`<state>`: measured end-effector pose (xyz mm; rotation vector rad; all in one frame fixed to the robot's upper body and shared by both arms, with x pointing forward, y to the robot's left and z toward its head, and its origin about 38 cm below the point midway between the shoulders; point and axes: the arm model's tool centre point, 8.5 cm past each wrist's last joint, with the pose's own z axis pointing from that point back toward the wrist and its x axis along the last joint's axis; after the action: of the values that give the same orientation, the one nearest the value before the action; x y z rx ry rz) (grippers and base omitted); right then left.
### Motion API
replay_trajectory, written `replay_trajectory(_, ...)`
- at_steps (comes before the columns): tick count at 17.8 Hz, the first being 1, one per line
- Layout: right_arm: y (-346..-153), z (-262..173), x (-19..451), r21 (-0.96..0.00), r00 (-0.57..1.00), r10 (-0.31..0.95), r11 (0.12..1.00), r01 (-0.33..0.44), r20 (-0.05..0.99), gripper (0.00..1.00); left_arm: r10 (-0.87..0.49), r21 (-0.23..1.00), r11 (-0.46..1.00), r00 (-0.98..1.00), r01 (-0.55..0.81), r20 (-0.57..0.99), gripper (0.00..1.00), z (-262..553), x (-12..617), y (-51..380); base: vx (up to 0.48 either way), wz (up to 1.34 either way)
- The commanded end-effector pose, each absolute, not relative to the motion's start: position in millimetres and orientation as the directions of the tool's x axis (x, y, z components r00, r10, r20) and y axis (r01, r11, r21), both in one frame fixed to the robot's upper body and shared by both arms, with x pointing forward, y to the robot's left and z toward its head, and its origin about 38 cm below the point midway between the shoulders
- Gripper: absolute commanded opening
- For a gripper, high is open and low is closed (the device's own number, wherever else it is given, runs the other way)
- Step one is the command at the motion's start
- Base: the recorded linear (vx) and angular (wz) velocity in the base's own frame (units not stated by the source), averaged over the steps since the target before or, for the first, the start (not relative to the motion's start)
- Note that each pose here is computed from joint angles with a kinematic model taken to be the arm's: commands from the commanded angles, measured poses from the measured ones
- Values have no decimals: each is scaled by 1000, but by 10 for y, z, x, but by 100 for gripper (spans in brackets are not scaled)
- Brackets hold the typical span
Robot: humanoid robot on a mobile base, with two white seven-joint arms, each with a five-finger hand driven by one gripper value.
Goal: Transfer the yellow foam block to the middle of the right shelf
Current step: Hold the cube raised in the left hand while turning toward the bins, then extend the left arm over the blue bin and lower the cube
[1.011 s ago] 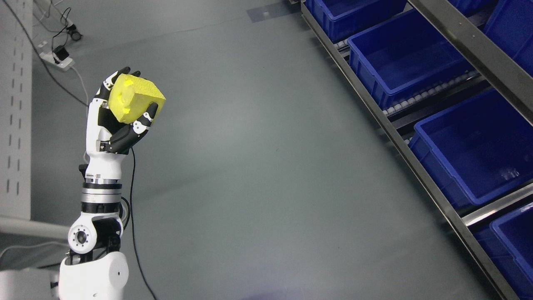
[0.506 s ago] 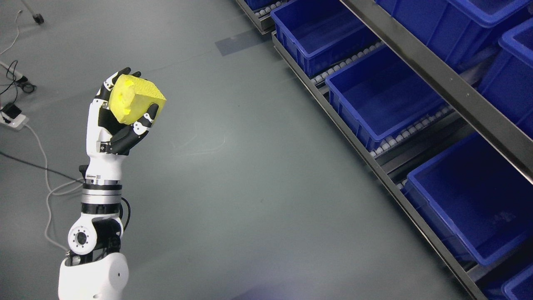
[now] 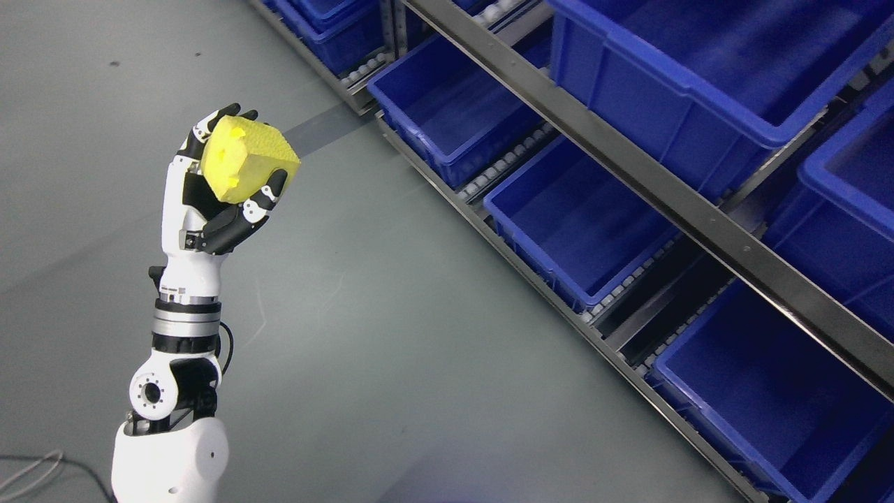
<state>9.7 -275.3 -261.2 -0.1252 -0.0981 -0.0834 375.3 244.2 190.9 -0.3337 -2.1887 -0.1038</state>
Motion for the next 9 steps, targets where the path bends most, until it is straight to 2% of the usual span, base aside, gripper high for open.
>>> replay_trajectory(1,-2870,-2601,146,-138,990,-70,987,86,119,100,280,58,880,-613,472,739,42,2378,3908,1736,346,-689)
replay_trajectory(3,-2870,-2601,146,-138,990,-70,987,86,119,100,296,100,856,-638,508,711,41,2697,4026,1577,343,-670)
replay_trajectory(9,-2870,-2601,146,-138,990,-70,987,86,119,100,276,228,811,-696,539,663,41,4012,4348,1355,226,-604)
